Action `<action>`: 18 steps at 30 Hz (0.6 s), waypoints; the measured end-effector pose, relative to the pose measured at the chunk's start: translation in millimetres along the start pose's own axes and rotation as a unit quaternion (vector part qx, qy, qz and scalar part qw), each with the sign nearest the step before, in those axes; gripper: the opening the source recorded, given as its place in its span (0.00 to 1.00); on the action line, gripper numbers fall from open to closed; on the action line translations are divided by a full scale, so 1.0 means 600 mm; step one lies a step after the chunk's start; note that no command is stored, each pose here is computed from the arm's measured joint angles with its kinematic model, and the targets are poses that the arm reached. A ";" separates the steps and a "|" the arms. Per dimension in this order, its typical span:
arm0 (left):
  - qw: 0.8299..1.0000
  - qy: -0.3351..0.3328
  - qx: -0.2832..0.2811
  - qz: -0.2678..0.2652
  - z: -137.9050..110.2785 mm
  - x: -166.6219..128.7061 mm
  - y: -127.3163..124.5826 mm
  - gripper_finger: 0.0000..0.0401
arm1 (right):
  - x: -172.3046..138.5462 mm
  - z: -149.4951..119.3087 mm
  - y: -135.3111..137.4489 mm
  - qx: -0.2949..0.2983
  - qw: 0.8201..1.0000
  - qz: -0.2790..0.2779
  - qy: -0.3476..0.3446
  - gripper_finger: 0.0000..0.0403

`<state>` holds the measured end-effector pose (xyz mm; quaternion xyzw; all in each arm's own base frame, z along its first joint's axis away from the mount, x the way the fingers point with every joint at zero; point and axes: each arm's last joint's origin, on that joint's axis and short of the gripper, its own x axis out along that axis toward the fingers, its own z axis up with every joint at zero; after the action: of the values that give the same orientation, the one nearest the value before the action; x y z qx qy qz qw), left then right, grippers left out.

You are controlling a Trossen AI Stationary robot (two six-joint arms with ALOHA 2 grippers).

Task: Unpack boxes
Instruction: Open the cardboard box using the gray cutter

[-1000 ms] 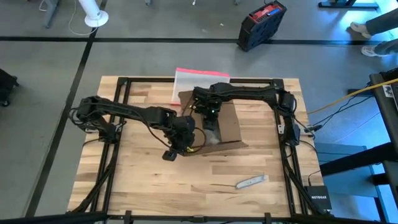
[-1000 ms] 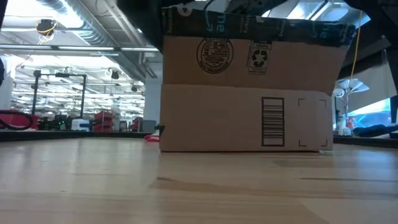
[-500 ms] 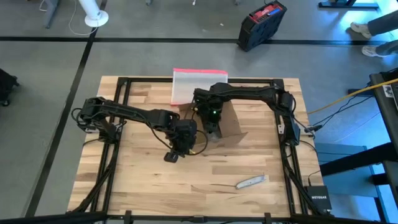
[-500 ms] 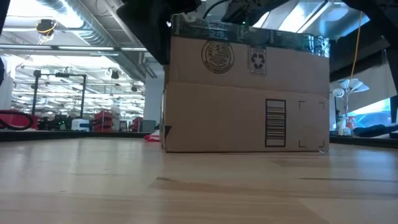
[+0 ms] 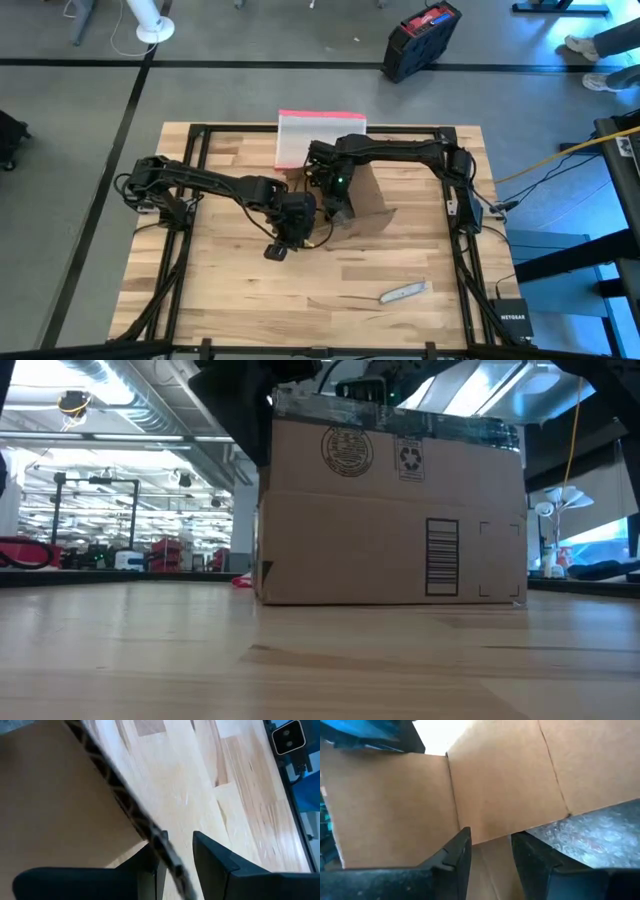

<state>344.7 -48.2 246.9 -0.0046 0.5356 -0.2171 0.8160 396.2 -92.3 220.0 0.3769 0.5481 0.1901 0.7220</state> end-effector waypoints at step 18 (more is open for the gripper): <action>1.000 0.001 0.020 0.000 0.001 0.001 -0.005 0.21 | -0.012 0.000 -0.002 -0.013 0.996 0.085 -0.001 0.33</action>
<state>344.2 -51.2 247.6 0.0122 0.5322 -0.2278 0.8153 393.5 -98.1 224.0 0.4133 0.5109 0.2573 0.7085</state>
